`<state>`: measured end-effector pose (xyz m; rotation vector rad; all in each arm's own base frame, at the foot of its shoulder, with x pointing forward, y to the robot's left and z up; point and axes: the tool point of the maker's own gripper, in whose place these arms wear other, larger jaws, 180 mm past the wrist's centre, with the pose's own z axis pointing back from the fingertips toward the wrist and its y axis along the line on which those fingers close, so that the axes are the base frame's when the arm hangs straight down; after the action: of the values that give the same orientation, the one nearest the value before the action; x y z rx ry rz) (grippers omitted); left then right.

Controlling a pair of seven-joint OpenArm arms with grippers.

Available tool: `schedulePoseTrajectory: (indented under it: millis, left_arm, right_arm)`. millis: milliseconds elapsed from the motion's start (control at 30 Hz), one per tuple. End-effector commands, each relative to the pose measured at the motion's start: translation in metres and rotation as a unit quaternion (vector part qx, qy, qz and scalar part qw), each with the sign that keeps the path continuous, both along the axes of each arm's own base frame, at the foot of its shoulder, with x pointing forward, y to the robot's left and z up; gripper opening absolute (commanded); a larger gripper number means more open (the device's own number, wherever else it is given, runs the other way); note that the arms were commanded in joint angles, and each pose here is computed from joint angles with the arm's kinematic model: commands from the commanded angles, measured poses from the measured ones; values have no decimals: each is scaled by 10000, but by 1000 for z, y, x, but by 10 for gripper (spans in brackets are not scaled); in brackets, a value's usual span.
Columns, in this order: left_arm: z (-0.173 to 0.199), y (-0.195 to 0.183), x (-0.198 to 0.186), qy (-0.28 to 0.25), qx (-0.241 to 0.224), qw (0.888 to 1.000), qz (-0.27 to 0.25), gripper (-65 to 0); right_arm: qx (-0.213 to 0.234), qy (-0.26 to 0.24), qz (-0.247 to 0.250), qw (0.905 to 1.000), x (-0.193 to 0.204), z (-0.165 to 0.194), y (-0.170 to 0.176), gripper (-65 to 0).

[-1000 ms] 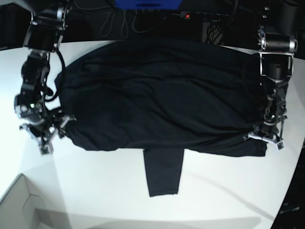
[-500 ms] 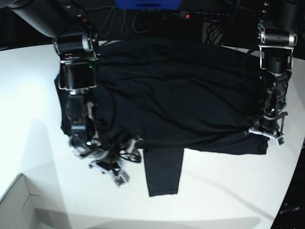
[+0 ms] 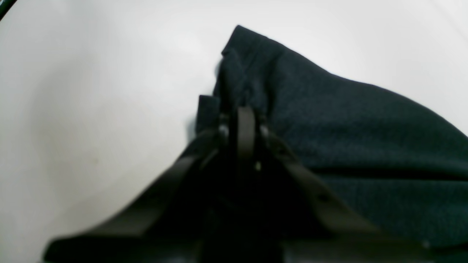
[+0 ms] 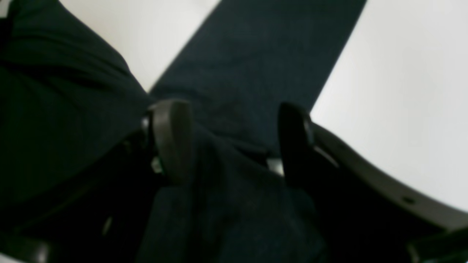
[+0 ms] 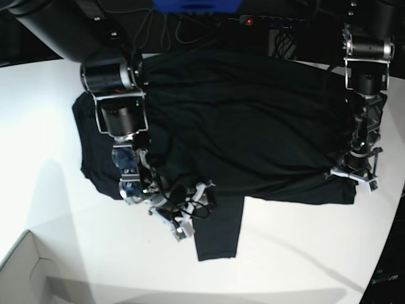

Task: Layout the t-shirt on the table in an organized manner, then fold the t-shirt properly
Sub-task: 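Reach the right gripper under the shirt to grab the hanging sleeve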

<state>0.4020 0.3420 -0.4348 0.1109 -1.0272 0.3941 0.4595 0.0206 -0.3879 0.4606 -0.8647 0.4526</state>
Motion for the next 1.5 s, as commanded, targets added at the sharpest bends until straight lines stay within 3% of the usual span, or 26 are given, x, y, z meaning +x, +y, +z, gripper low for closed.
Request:
schedulePoseTrajectory:
  millis: [0, 267, 467, 667, 900, 1467]
  left_arm:
    - [-21, 3, -18, 572, -83, 9983, 53, -650]
    - [-21, 2, -18, 575, -84, 9983, 47, -650]
    - [-21, 1, -18, 575, -91, 9983, 44, -650]
    - [-21, 1, -18, 575, -91, 9983, 44, -650]
    - [-29, 1, -27, 674, -91, 9977, 45, -650]
    - [-46, 2, -50, 910, -85, 9958, 40, -650]
  right_arm:
    - [204, -392, -50, 9990, 19, 29, 4, -274]
    - [121, -360, -128, 9992, 18, 23, -8, -286]
    - [75, 95, -118, 9999, 7, -6, -11, -427]
    - [245, -79, -180, 9995, 13, 0, -9, -510]
    - [274, -245, -189, 9991, 21, 13, -8, -649]
    - [408, -1028, -141, 9938, 51, 77, 2, -650]
